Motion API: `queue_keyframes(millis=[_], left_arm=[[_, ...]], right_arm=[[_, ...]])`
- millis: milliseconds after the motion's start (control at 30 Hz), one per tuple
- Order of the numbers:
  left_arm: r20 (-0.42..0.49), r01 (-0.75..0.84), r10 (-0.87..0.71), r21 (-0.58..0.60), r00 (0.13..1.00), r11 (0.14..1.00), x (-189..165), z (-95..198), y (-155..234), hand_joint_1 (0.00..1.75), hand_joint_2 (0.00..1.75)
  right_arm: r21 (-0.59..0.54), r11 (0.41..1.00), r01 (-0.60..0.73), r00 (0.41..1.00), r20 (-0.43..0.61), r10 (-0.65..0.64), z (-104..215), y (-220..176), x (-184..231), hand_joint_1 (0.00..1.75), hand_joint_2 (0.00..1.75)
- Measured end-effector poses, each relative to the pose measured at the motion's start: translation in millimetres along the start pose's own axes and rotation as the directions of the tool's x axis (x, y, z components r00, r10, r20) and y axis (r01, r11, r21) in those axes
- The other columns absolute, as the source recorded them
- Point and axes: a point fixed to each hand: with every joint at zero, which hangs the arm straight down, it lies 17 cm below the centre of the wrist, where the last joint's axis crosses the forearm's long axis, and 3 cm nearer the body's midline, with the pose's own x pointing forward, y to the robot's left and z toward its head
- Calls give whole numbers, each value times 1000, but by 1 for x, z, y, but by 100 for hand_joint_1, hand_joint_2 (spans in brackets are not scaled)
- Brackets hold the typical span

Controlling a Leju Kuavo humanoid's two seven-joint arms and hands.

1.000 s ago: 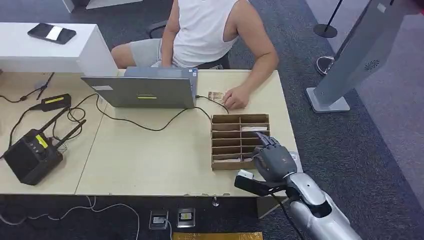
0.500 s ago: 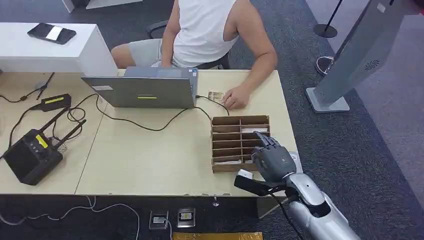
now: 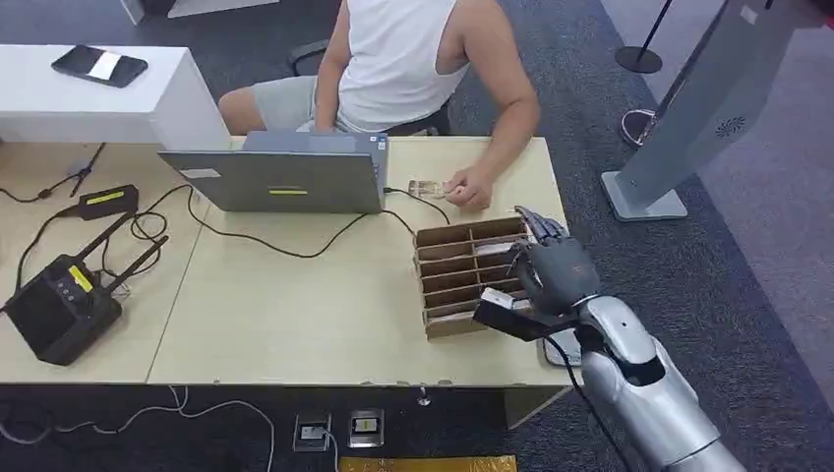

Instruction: Pass the card to the sensor for recognition and then transmit it.

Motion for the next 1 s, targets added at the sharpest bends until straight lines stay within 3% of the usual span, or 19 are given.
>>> queue_keyframes(millis=[333,500,700,1000], left_arm=[[23,4,-4,1,1000,1000,12,-2,4,0,0],[33,4,-3,-18,999,1000,13,-1,0,0,0],[42,14,-13,-30,999,999,14,-1,-2,0,0],[46,26,-24,-43,999,999,15,-1,-4,0,0]], right_arm=[[-278,955,-99,992,52,118,-72,-145,-24,175,175],[-352,932,-88,987,92,129,-101,-172,-15,175,175],[-330,940,-86,988,90,122,-135,-161,-15,175,175],[-198,979,-57,996,55,70,-146,-107,-27,175,175]])
